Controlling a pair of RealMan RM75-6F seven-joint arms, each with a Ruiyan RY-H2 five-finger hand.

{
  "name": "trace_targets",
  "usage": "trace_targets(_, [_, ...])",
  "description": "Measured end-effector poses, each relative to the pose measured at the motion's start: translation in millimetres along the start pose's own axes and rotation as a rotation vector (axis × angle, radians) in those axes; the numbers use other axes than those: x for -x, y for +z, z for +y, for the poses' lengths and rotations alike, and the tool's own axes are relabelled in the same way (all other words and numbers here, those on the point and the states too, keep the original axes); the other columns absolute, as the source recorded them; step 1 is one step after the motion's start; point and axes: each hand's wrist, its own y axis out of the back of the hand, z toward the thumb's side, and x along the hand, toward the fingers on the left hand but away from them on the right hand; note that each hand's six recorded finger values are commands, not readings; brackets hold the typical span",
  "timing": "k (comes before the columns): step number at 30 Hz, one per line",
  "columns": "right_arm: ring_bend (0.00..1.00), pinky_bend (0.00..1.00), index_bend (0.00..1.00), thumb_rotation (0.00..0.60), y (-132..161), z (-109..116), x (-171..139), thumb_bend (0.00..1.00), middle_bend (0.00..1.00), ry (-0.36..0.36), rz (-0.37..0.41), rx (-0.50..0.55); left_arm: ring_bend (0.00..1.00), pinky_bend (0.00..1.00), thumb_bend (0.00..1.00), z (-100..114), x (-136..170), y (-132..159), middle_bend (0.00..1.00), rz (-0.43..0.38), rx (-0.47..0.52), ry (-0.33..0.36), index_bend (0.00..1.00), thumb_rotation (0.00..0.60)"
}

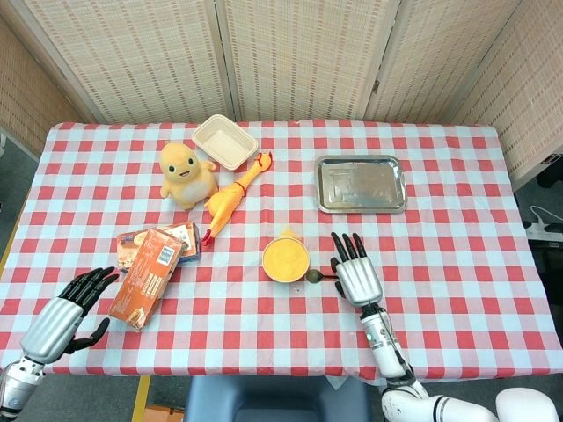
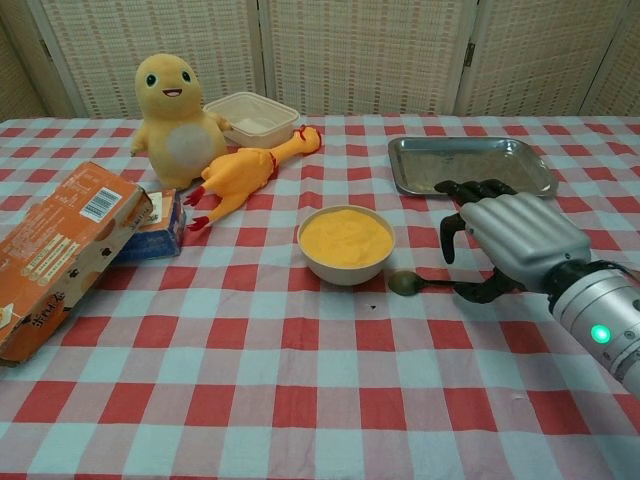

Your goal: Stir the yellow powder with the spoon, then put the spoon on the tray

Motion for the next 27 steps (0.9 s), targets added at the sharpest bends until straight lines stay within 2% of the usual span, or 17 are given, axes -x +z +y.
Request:
trace_targets(9, [0.00, 0.00, 0.53, 0.600, 6, -10, 9, 0.22, 0.00, 0.021, 0.000, -0.016, 0.00, 0.09, 0.50, 0, 0, 0, 0.00, -0.003, 0.003, -0.004, 0.00, 0.600])
trace_targets(13, [0.00, 0.00, 0.53, 0.600, 7, -13, 11, 0.23, 0.00, 0.025, 0.000, -0.013, 0.00, 0.09, 0.54, 0, -1, 1, 0.00, -0.011, 0.001, -0.009, 0.00, 0.600])
trace_targets(18, [0.00, 0.00, 0.53, 0.600, 11, -16, 14, 0.27, 0.00, 0.031, 0.005, -0.010, 0.00, 0.09, 0.54, 0, -1, 0, 0.00, -0.013, 0.003, -0.013, 0.00, 0.600])
trace_targets(23, [0.00, 0.00, 0.53, 0.600, 15, -20, 16, 0.32, 0.00, 0.040, 0.012, -0.012, 0.00, 0.09, 0.61, 0, -1, 0, 0.00, -0.019, 0.004, -0.017, 0.00, 0.600])
trace_targets(27, [0.00, 0.00, 0.53, 0.600, 16, -22, 16, 0.34, 0.00, 0.046, 0.014, -0.014, 0.00, 0.09, 0.62, -1, -2, 0, 0.00, -0.022, 0.003, -0.018, 0.00, 0.600])
